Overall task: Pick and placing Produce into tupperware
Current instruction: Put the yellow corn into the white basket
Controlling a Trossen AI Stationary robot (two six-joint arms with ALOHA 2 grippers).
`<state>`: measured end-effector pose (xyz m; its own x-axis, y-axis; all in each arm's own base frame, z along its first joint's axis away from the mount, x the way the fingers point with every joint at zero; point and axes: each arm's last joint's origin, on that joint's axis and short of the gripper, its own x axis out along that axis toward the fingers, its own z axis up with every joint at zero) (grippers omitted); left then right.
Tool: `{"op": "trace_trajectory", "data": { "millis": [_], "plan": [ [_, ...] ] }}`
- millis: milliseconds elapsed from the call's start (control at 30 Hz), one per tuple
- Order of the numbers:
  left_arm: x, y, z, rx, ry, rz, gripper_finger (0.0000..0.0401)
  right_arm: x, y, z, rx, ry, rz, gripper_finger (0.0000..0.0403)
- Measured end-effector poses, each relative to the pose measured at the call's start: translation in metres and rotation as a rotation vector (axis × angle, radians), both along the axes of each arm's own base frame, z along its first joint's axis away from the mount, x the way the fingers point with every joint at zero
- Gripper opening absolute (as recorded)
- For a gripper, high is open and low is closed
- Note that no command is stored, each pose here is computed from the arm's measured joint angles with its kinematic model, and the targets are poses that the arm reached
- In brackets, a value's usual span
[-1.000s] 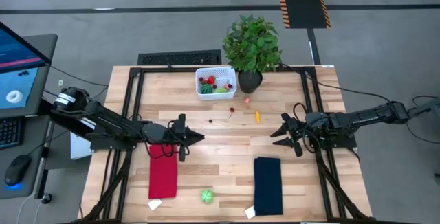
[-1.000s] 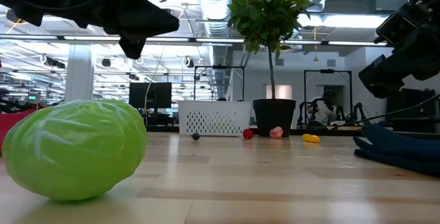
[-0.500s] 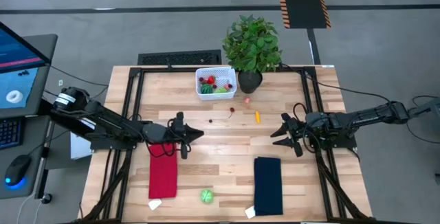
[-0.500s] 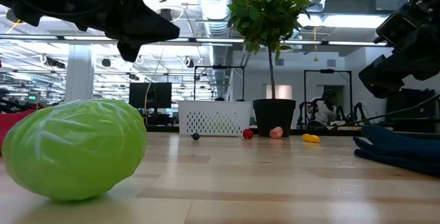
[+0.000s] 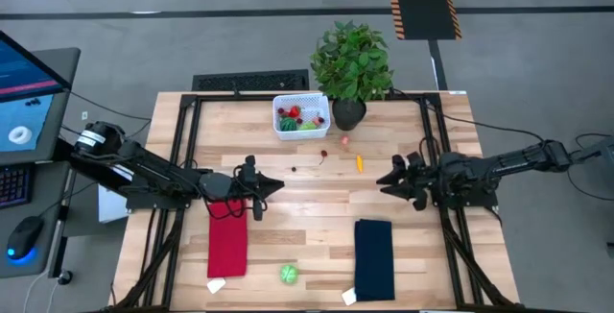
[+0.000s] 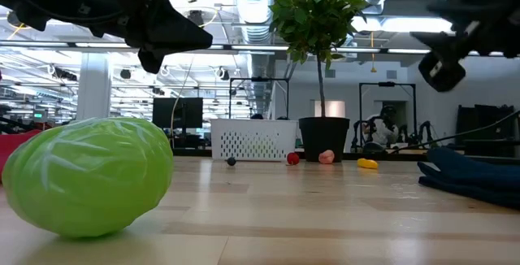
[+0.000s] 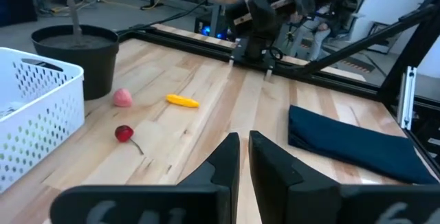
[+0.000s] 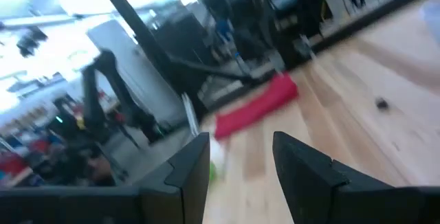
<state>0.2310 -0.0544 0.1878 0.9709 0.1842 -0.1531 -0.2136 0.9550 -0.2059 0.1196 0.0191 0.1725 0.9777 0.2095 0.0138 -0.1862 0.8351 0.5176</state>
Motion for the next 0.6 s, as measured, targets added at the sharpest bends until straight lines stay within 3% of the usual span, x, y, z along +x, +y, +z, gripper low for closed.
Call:
{"op": "trace_trajectory", "data": {
  "millis": [200,333,600],
  "plan": [
    [0.004,-0.001,0.009,0.037,-0.023,-0.005,0.0023,-0.002,-0.003,0.019,-0.015,-0.205,-0.062,0.0182],
    [0.009,-0.003,0.019,0.054,-0.054,-0.008,0.0023,-0.005,-0.005,0.030,-0.085,-0.332,-0.137,0.0182],
    [0.014,-0.004,0.029,0.104,-0.076,-0.031,0.0023,-0.005,-0.001,0.031,-0.075,-0.342,-0.099,0.0182]
  ]
}}
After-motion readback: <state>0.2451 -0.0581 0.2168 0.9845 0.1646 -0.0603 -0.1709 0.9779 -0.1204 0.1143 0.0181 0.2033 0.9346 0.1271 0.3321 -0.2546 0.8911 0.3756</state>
